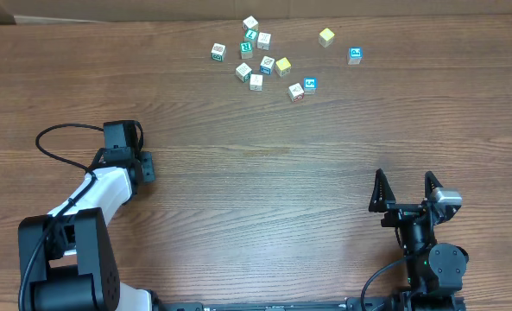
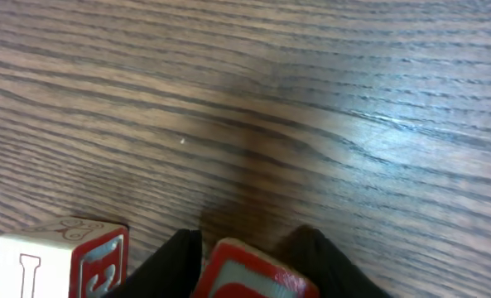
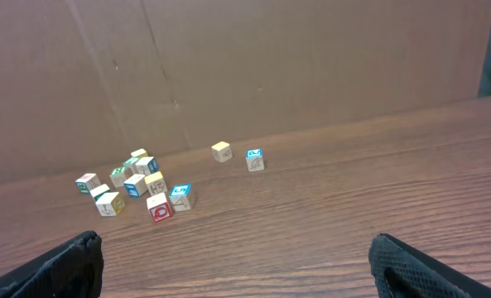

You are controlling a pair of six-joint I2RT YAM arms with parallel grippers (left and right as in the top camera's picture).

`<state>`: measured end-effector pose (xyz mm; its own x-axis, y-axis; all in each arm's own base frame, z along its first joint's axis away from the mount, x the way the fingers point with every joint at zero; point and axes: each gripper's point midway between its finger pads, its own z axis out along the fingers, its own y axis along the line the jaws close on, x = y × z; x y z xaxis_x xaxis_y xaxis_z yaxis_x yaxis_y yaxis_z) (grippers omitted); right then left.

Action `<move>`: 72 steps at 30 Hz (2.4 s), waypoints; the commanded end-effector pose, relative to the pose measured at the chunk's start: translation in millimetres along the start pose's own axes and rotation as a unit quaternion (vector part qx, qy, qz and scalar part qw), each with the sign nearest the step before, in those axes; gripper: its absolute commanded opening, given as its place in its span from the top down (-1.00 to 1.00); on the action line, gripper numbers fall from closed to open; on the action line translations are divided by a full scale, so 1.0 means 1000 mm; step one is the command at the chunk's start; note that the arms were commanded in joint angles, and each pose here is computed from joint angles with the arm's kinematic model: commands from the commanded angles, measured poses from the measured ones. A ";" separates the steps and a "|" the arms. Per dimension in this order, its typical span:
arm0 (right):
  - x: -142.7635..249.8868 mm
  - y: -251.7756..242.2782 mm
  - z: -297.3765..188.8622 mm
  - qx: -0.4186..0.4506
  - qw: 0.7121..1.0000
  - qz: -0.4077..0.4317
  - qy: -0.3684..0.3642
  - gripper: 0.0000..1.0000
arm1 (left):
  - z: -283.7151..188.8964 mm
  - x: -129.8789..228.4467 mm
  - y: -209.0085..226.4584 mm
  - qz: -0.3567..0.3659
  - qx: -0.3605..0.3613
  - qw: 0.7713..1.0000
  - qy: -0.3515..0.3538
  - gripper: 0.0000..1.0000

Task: Form a horizontal line
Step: 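Lower the red block beside the white block and open the left gripper, then retract the left gripper and swing the right arm toward the cluster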

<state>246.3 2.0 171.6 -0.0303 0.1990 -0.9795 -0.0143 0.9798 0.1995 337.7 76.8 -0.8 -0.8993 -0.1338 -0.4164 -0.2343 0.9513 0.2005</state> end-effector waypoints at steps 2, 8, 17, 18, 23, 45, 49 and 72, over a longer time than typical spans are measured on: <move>0.002 0.000 0.000 -0.001 1.000 -0.004 -0.001 -1.00 | 0.018 0.072 -0.021 0.049 0.046 0.992 0.107 0.03; 0.002 0.000 0.000 -0.001 1.000 -0.004 -0.001 -1.00 | 0.018 0.071 -0.014 0.050 0.026 0.993 0.106 -0.07; 0.002 0.000 0.000 -0.002 1.000 -0.004 -0.001 -1.00 | 0.019 0.067 -0.023 0.046 0.051 0.993 0.097 -0.03; 0.002 0.000 0.000 -0.002 1.000 -0.004 -0.001 -1.00 | 0.018 0.068 -0.026 0.045 0.058 0.992 0.099 -0.01; 0.002 0.000 0.000 -0.002 1.000 -0.004 -0.001 -1.00 | 0.018 0.069 -0.027 0.044 0.062 0.992 0.101 0.05; 0.002 0.000 0.000 -0.001 1.000 -0.004 -0.001 -1.00 | 0.022 0.045 0.006 0.068 -0.038 0.996 0.053 0.35; 0.002 0.000 0.000 -0.001 1.000 -0.004 -0.001 -1.00 | 0.022 0.044 0.006 0.069 -0.038 0.995 0.053 0.30; 0.002 0.000 0.000 -0.001 1.000 -0.004 -0.001 -1.00 | -0.142 -0.123 -0.040 0.056 0.184 0.981 0.016 -0.40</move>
<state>246.3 2.1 171.6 -0.0303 0.1994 -0.9795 -0.0146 0.9797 0.1999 386.4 39.9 101.3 -0.9626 -0.0320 -0.2689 -0.0435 0.9984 0.0367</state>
